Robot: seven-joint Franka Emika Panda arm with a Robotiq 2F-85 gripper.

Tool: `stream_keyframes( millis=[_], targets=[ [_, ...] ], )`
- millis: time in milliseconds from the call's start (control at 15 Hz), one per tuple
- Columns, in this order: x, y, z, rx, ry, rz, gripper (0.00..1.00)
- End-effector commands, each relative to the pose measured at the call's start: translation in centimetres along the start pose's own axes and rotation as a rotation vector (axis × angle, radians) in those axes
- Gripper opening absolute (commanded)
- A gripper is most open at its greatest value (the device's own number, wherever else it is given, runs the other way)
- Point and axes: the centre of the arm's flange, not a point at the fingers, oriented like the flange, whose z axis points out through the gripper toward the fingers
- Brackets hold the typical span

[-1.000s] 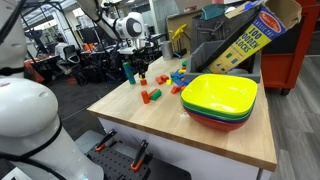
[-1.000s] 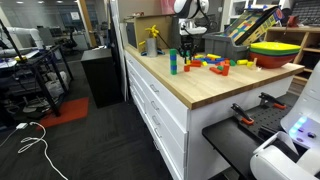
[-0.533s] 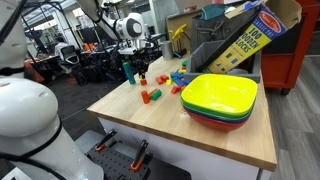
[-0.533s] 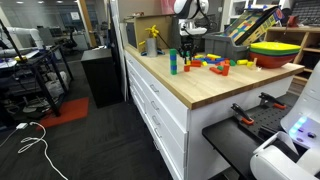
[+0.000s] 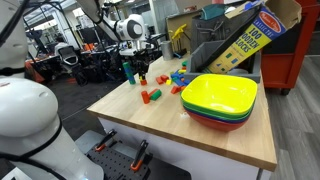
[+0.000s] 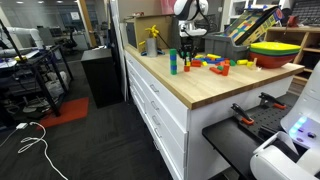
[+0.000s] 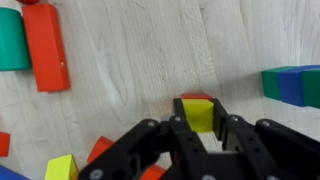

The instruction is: Move the red and yellow blocks to the left

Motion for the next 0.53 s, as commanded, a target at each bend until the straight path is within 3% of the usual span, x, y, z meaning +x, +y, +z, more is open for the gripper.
stream_keyframes(
  millis=[0, 467],
  targets=[
    [0.19, 0.04, -0.40, 0.032, 0.005, -0.009, 0.07],
    [0.16, -0.10, -0.12, 0.041, -0.003, -0.006, 0.07]
  ],
)
